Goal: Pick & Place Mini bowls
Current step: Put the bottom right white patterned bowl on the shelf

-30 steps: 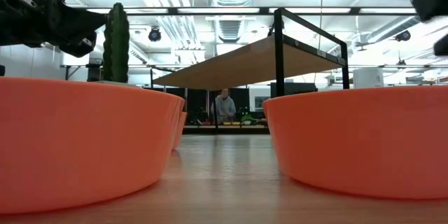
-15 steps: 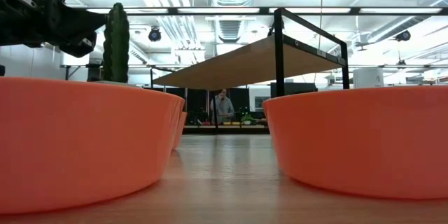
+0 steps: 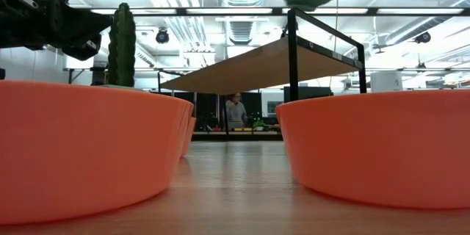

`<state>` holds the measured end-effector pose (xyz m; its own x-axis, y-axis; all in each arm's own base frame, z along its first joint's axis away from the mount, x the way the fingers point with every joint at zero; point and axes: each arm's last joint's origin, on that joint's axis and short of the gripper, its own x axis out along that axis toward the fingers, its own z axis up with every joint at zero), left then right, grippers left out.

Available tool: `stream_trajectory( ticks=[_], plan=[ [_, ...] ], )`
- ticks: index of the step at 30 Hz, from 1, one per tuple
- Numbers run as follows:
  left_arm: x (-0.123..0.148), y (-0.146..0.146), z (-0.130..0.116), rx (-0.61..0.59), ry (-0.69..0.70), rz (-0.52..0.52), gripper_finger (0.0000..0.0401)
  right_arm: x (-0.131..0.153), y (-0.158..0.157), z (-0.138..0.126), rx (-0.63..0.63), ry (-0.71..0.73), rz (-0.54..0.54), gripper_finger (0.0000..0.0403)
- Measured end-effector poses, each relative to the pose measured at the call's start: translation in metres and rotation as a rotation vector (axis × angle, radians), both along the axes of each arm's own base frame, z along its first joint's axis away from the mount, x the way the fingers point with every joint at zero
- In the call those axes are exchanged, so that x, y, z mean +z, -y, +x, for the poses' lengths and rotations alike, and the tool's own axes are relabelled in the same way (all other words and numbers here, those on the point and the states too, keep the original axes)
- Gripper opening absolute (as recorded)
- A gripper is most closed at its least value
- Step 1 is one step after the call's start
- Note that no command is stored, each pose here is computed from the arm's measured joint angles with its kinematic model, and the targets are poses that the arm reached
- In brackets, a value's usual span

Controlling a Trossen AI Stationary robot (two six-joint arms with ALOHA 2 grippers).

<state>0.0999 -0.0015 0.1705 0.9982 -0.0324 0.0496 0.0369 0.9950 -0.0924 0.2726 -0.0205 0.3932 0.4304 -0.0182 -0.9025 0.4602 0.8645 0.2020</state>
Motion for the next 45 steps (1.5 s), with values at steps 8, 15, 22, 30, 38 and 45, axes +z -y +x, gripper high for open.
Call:
stream_trajectory(
  ticks=[8,15,22,30,38,45],
  plan=[
    [0.0,0.0,0.0,0.0,0.001,0.0,0.0,-0.031,0.053,0.031,-0.009,-0.15,0.042,0.0012],
    [0.0,0.0,0.0,0.0,0.001,0.0,0.0,-0.056,0.068,0.046,0.051,-0.205,0.095,0.0013],
    [0.0,0.0,0.0,0.001,0.001,0.0,0.0,-0.063,0.072,0.05,0.095,-0.205,0.126,0.0013],
    [0.0,0.0,0.0,0.0,0.001,0.0,0.0,-0.064,0.074,0.051,0.135,-0.189,0.109,0.0013],
    [0.0,0.0,0.0,0.0,0.001,0.0,0.0,-0.067,0.074,0.051,0.164,-0.185,0.14,0.0013],
    [0.0,0.0,0.0,0.0,0.001,0.0,0.0,-0.069,0.073,0.051,0.174,-0.188,0.151,0.0015]
  ],
)
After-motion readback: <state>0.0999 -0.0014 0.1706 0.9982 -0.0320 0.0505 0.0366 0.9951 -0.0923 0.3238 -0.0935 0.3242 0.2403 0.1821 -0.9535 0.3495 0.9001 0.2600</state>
